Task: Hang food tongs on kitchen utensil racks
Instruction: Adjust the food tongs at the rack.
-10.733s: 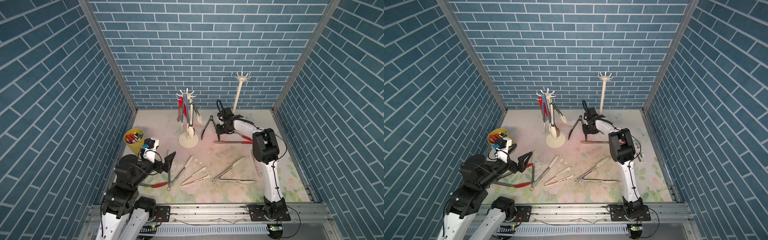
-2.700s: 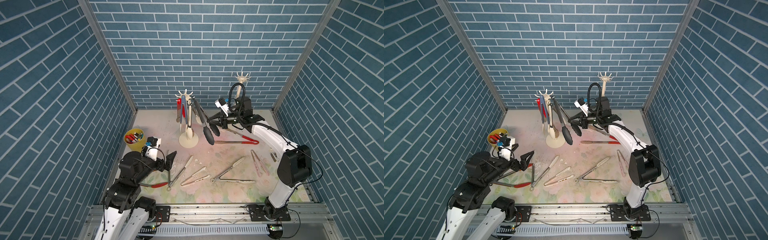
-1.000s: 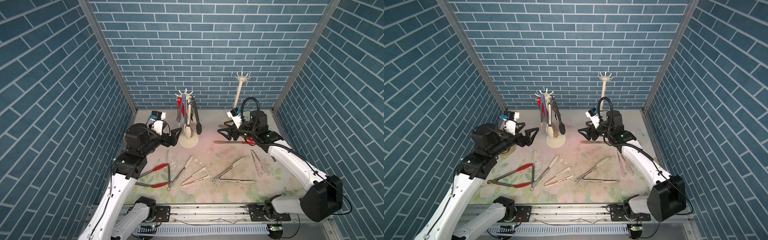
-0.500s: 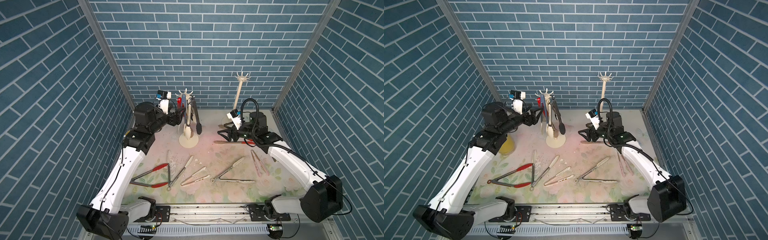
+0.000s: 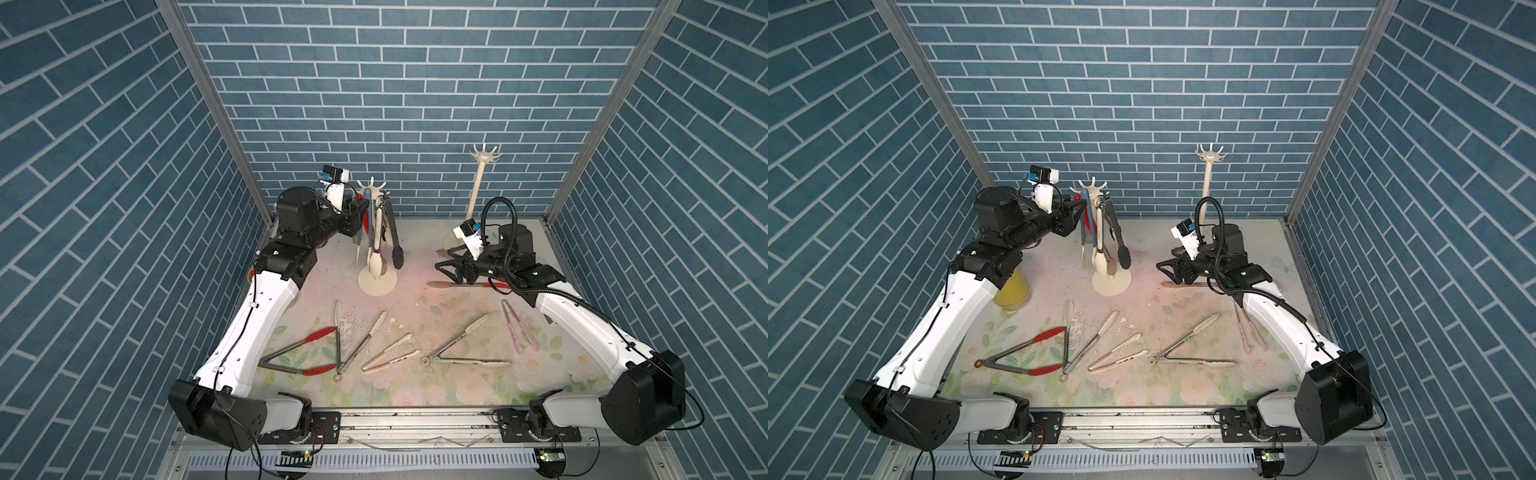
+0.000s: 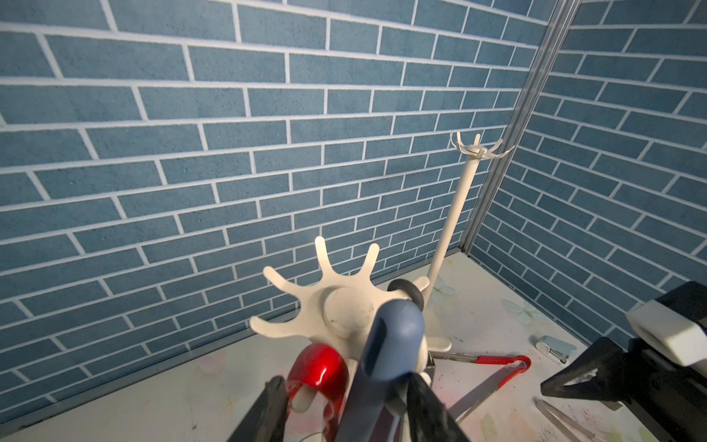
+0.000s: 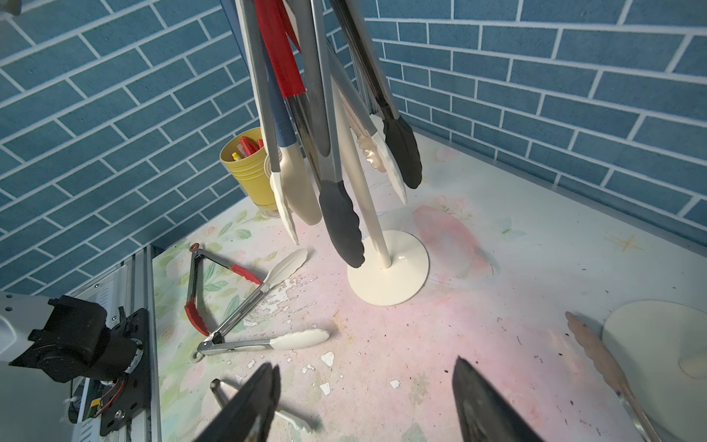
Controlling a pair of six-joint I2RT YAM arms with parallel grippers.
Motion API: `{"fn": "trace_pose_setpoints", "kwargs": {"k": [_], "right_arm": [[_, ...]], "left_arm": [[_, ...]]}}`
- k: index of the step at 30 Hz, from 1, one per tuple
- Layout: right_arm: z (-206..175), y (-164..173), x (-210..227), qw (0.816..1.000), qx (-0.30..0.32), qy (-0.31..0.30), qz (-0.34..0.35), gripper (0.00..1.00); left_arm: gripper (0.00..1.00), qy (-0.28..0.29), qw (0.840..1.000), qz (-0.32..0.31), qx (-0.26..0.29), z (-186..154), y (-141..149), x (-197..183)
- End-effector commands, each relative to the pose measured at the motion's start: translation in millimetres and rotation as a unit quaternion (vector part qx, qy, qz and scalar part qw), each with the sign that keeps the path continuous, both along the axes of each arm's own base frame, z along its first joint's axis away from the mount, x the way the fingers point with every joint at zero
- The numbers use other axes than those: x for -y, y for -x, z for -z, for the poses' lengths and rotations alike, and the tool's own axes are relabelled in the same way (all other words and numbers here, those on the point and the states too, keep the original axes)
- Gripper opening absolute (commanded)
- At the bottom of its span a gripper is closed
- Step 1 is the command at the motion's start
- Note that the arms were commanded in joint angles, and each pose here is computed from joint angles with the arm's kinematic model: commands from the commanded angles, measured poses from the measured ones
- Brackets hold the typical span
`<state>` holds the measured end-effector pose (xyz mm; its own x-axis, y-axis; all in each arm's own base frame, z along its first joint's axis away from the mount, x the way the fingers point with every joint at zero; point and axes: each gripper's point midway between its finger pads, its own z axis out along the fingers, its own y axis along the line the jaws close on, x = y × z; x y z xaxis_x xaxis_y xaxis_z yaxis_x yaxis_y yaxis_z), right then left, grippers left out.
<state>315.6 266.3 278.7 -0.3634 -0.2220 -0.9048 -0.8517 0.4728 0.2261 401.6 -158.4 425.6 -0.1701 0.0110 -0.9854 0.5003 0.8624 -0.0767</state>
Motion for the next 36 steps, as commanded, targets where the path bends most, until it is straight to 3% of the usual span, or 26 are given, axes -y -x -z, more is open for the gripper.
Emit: {"fn": "trace_pose_setpoints", "kwargs": {"k": [1, 16, 23, 28, 36], "right_arm": [[-5, 8, -3, 1.0, 0.008, -0.001, -0.019, 0.72], [-4, 9, -4, 1.0, 0.002, 0.003, -0.026, 0.71], [-9, 9, -6, 1.0, 0.002, -0.002, -0.03, 0.71], [-10, 10, -6, 0.999, 0.004, -0.002, -0.032, 0.71], [-13, 12, -5, 0.999, 0.006, -0.004, -0.032, 0.71]], "left_arm": [[0.49, -0.013, 1.0, -0.005, 0.012, -8, -3, -3], [0.4, -0.044, 0.999, 0.003, -0.002, 4, -11, 0], [0.66, -0.008, 0.999, 0.01, 0.029, -18, 10, -7], [0.69, 0.008, 0.999, 0.031, 0.043, -27, 23, -4], [0.69, 0.013, 0.999, 0.038, 0.02, -11, 8, 7]]}}
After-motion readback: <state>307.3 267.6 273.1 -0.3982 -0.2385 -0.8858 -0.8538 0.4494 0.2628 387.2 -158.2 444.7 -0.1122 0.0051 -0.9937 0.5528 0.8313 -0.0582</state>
